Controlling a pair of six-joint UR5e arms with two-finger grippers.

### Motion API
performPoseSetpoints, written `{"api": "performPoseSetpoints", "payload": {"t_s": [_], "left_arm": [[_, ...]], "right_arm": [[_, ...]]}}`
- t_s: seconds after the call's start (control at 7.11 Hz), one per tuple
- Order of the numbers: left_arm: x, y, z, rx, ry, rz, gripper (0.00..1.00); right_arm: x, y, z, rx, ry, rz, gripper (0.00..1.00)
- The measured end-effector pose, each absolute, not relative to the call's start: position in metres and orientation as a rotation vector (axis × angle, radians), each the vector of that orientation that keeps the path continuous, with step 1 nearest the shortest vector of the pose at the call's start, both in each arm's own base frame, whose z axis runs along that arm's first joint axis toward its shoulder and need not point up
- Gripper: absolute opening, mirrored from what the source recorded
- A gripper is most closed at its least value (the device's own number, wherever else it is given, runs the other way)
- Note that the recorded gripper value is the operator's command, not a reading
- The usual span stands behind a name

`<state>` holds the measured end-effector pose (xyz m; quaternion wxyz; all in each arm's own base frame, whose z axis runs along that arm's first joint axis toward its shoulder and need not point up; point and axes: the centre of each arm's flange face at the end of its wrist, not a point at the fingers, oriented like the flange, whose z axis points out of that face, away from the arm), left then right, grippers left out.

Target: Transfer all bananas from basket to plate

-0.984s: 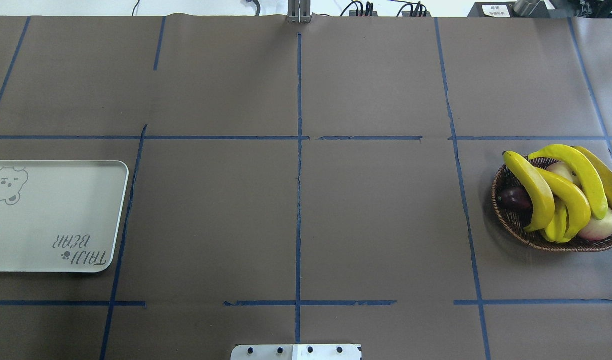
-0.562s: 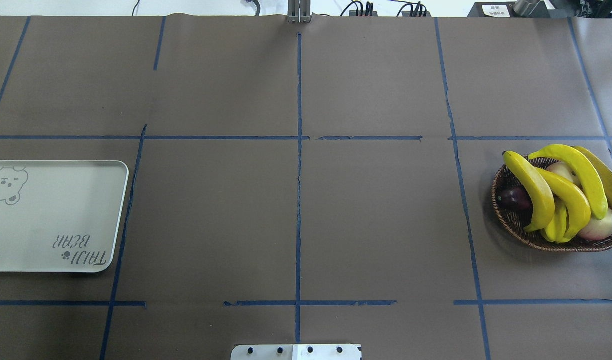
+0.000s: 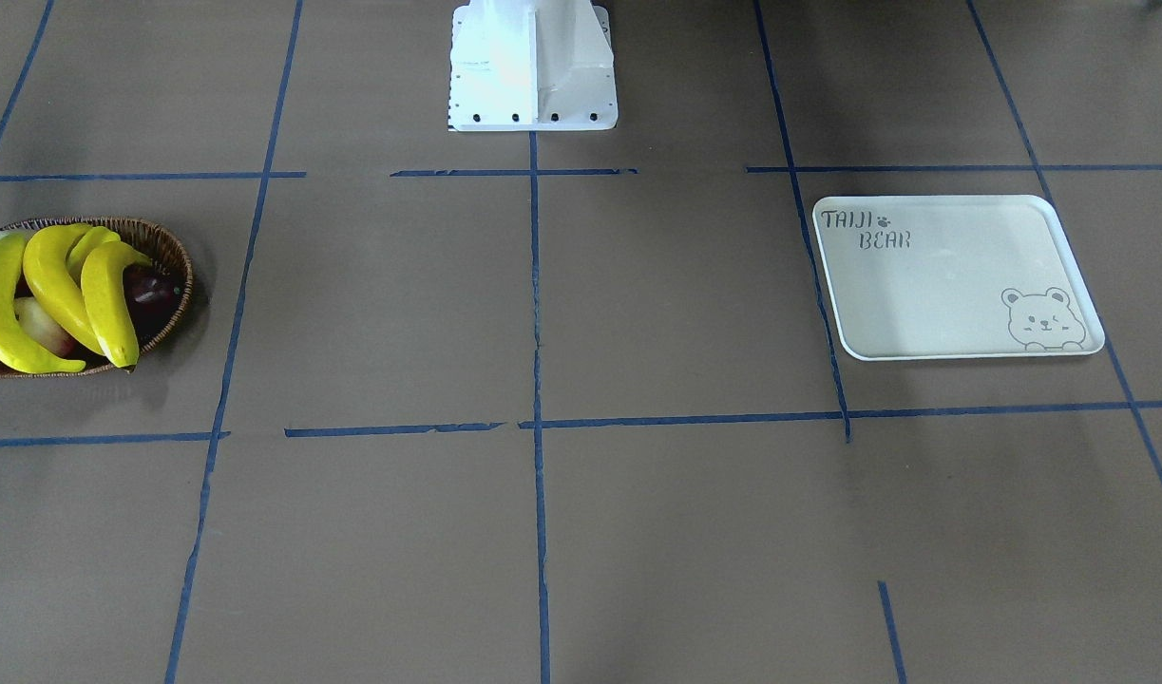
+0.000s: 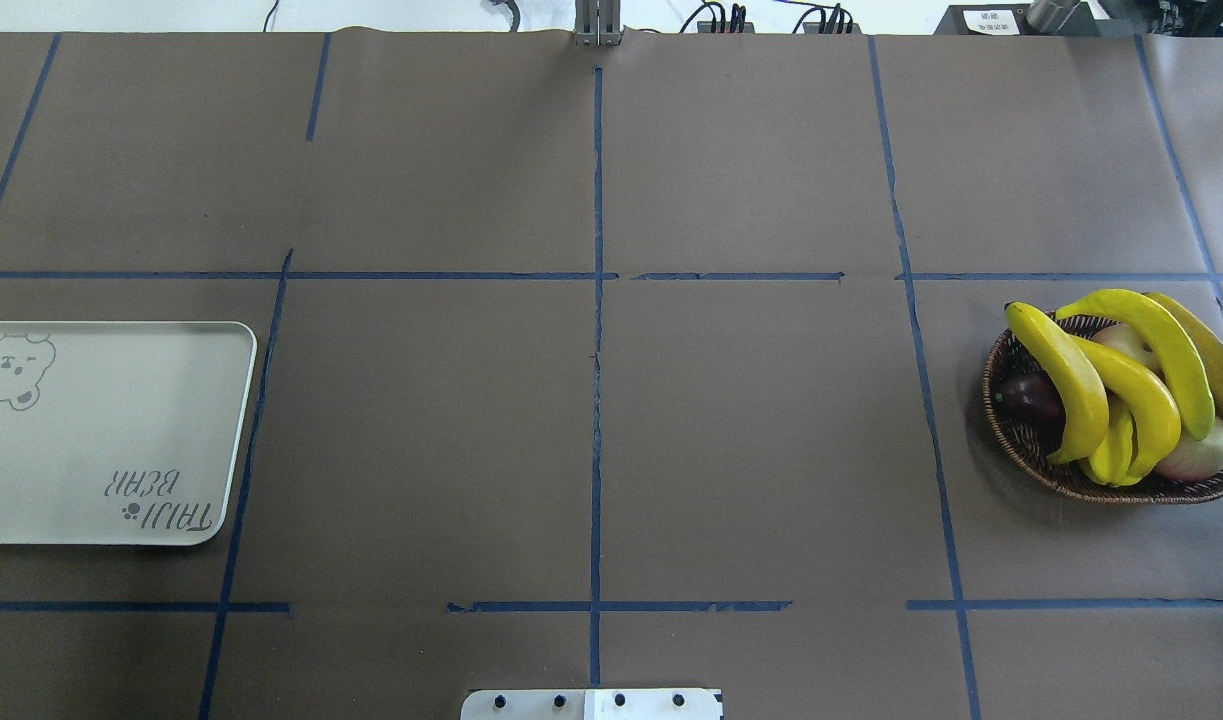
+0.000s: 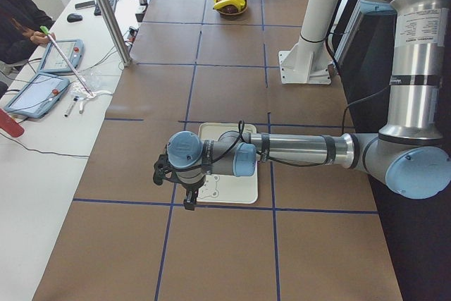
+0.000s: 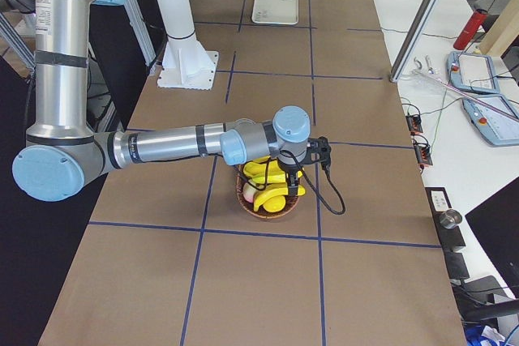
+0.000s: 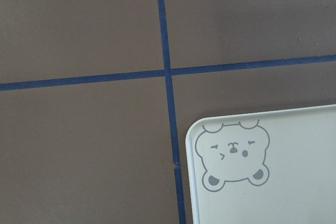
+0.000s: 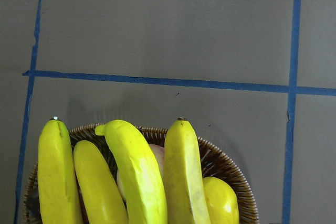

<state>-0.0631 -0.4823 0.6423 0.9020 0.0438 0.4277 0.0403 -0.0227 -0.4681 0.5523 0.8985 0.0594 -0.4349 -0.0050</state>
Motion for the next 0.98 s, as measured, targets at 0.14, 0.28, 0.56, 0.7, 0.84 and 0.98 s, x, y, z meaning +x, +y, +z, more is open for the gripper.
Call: {"api": "performPoseSetpoints", "payload": {"t_s": [0.14, 0.28, 0.56, 0.7, 0.84, 0.98], "left_arm": [[-0.063, -0.482, 0.643, 0.092, 0.884, 0.084, 1.0], [-0.063, -0.482, 0.643, 0.092, 0.885, 0.084, 1.0], [-0.063, -0.482, 0.644, 0.092, 0.886, 0.084, 1.0], [-0.063, -0.482, 0.644, 0.091, 0.885, 0.083, 1.0], [-0.063, -0.482, 0.645, 0.091, 0.886, 0.083, 1.0], [-0.063, -0.482, 0.644, 0.091, 0.886, 0.083, 1.0]], "right_arm": [[-0.043, -0.469, 0.548, 0.132, -0.886, 0.014, 0.97], [-0.064, -0.47, 0.546, 0.141, -0.861, 0.008, 0.95], [-0.096, -0.468, 0.546, 0.145, -0.823, -0.035, 0.88], [-0.103, -0.467, 0.547, 0.143, -0.815, -0.049, 0.88], [-0.11, -0.465, 0.549, 0.141, -0.802, -0.059, 0.87], [-0.116, -0.464, 0.551, 0.139, -0.787, -0.069, 0.87]]}}
